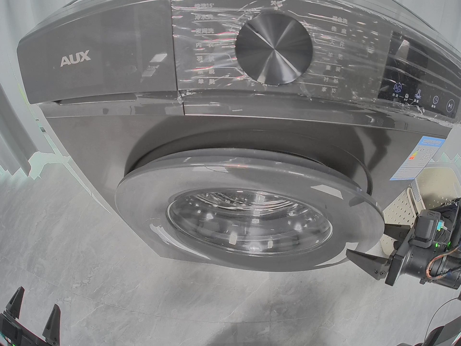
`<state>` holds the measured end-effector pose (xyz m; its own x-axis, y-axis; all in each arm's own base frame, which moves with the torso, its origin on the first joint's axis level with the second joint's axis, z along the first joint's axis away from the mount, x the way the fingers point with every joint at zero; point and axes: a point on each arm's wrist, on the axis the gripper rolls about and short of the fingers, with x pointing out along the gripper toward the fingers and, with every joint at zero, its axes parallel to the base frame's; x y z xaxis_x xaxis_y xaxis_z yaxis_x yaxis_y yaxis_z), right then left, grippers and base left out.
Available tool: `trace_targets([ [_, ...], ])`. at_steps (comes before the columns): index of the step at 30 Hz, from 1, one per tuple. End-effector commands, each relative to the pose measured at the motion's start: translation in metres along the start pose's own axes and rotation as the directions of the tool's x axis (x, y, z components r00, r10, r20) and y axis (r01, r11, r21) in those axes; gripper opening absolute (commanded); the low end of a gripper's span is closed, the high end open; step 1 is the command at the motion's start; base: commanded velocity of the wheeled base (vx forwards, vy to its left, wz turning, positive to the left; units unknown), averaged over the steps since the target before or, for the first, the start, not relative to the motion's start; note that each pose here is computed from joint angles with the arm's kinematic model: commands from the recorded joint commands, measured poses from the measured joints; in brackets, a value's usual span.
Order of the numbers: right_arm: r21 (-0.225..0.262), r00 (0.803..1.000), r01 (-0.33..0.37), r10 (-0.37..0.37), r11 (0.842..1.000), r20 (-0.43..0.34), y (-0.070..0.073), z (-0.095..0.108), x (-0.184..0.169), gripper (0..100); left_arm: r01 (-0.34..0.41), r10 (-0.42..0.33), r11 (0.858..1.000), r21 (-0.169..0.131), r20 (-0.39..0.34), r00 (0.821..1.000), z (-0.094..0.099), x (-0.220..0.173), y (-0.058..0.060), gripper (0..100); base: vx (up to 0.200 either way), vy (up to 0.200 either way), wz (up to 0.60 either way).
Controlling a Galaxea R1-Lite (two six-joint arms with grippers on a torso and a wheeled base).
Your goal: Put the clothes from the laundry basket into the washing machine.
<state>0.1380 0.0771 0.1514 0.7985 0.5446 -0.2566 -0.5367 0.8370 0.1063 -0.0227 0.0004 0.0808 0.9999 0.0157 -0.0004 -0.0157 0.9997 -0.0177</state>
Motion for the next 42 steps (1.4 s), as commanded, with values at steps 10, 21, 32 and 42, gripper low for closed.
trace_targets([
  [10,0.006,0.998,0.044,-0.044,0.999,0.042,-0.008,0.012,0.005,100,0.0,0.0,1.0,-0.001,0.0,1.0,-0.005,0.0,0.0,100,0.0,0.0,0.0],
  [21,-0.005,0.997,-0.056,0.055,0.998,-0.052,0.006,-0.008,0.009,100,0.0,0.0,1.0,-0.002,0.0,1.0,-0.005,0.0,0.0,100,-0.055,0.0,0.0],
  [32,-0.009,0.999,-0.038,0.038,0.999,-0.015,0.005,-0.004,0.001,100,0.0,0.0,1.0,-0.001,0.0,1.0,-0.005,0.0,0.0,100,0.0,0.0,0.0],
  [42,-0.008,0.997,-0.052,0.051,0.999,-0.061,0.006,-0.004,0.018,100,0.002,-0.002,1.0,-0.004,-0.001,1.0,-0.005,0.0,0.0,100,-0.06,0.0,0.0],
])
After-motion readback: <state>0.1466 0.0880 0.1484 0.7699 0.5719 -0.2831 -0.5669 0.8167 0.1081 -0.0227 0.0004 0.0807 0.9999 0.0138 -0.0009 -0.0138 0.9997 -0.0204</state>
